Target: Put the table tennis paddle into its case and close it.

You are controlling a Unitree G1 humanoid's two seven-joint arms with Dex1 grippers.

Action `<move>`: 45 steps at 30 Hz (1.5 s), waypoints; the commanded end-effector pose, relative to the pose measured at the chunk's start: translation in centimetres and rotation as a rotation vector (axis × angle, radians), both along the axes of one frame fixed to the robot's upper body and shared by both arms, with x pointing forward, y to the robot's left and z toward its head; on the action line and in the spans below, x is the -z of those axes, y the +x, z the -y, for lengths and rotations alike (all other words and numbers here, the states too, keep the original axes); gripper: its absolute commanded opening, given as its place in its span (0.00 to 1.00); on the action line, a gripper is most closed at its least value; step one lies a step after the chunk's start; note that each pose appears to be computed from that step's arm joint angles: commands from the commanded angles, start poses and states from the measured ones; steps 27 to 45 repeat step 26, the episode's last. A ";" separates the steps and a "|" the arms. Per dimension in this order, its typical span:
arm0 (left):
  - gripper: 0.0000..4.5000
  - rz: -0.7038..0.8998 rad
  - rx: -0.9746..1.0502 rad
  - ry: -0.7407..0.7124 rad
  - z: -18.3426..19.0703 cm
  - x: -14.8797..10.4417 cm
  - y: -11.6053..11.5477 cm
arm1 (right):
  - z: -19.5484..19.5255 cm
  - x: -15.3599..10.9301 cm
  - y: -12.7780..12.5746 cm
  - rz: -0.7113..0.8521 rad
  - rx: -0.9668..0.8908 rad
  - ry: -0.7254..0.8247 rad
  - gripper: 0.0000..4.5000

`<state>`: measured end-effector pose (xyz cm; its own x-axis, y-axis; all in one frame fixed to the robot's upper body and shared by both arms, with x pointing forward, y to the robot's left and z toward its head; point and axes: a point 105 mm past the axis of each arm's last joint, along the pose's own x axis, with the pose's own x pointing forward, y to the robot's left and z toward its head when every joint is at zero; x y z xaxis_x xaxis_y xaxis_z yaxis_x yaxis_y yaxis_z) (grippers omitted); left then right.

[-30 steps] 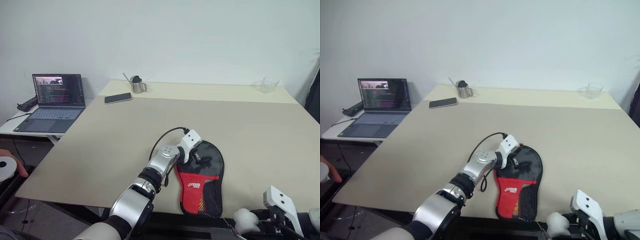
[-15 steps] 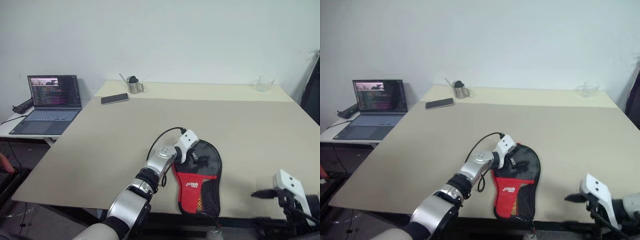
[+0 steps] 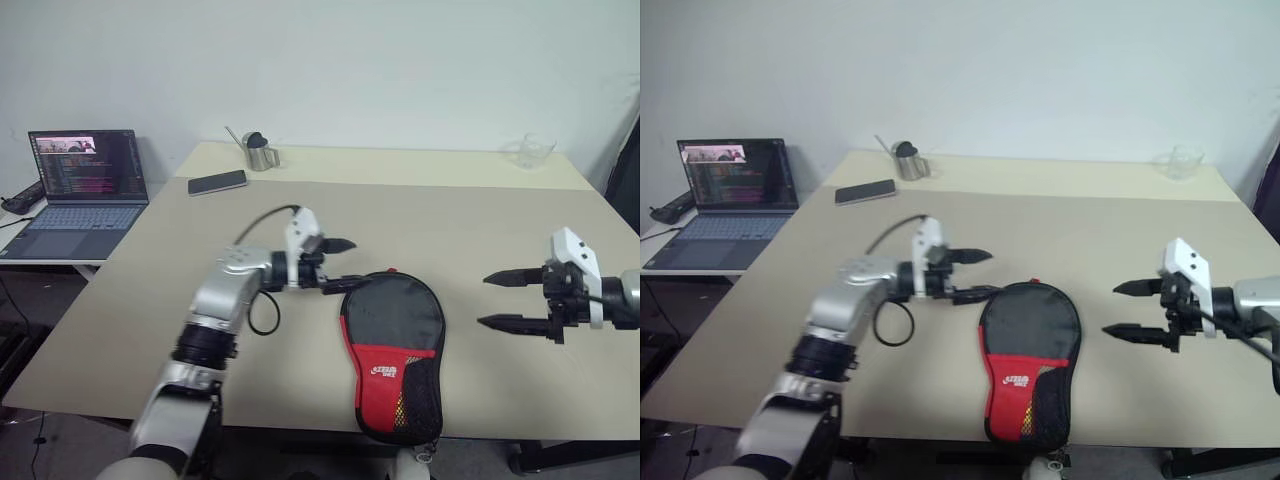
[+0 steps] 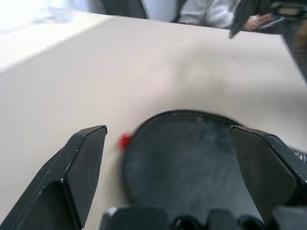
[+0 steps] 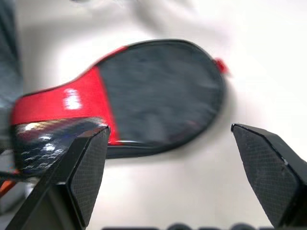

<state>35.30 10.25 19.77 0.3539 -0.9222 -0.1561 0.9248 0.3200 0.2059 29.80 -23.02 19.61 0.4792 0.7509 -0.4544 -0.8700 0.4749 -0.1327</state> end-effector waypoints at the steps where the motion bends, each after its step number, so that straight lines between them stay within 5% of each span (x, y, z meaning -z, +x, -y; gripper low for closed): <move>1: 1.00 0.024 -0.031 -0.001 -3.0 -1.6 -1.7 | 1.7 0.1 1.2 -0.003 0.026 -0.030 0.99; 11: 1.00 0.009 -0.248 0.116 -11.0 -1.5 -3.2 | 3.1 -0.2 2.1 -0.040 -0.063 -0.138 0.99; 18: 1.00 -0.021 -0.409 0.156 -16.0 -1.4 -5.4 | -0.9 -0.9 1.1 0.006 -0.224 -0.146 0.99; 26: 1.00 -0.073 -0.425 0.147 -15.6 0.1 -6.4 | -4.3 -0.6 -0.1 0.030 -0.311 -0.113 0.99; 45: 1.00 -0.073 -0.425 0.147 -15.6 0.1 -6.4 | -4.3 -0.6 -0.1 0.030 -0.311 -0.113 0.99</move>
